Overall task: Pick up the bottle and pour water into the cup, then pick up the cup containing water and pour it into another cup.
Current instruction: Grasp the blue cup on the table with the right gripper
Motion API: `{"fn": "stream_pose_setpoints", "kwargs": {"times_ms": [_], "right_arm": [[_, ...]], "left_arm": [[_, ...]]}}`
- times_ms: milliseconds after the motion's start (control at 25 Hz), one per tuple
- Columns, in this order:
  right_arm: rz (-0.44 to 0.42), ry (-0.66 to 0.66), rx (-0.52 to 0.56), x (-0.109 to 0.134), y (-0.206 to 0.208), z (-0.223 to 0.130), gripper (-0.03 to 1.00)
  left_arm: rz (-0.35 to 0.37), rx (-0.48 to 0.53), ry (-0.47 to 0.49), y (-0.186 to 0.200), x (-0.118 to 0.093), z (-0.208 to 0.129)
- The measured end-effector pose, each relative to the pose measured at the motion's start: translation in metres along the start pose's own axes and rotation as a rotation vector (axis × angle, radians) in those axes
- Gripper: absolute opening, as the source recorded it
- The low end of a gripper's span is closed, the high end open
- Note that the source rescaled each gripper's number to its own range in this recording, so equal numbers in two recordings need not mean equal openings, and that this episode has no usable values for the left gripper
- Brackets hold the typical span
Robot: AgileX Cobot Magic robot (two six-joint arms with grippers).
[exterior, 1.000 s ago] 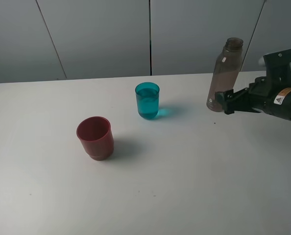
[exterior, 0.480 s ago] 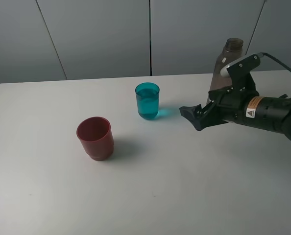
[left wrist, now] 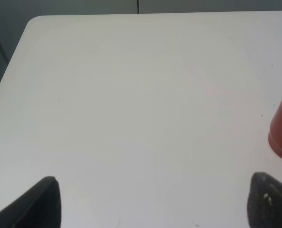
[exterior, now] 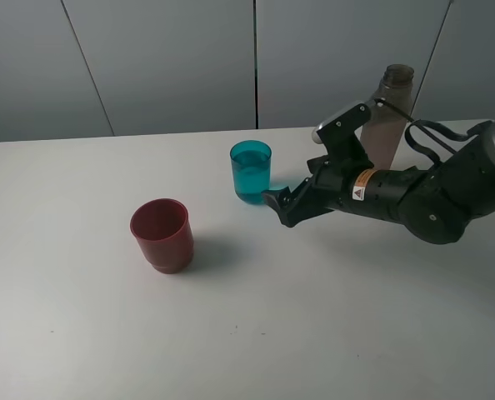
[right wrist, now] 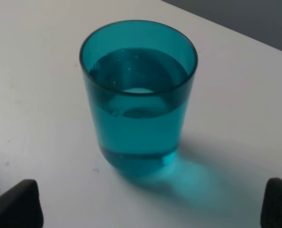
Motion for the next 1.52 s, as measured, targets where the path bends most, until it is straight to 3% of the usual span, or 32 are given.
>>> {"fn": "stream_pose_setpoints", "kwargs": {"times_ms": [640, 1520], "right_arm": [[0.012, 0.007, 0.016, -0.003, -0.050, -0.009, 1.00], [0.049, 0.047, -0.006, 0.000, -0.066, -0.006, 1.00]], "left_arm": [[0.000, 0.000, 0.000, 0.000, 0.000, 0.000], [0.000, 0.000, 0.000, 0.000, 0.000, 0.000]]}}
Point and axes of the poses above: a point on each arm's last joint axis where the gripper is mounted, y pointing back along that axis away from the gripper, x along the wrist's bending axis when the last joint is at zero, z = x × y, the point moved 6 cm from there along -y, pointing out along that axis toward the gripper, and after that the axes turned 8 degrees about -y, right-handed, at the moved point
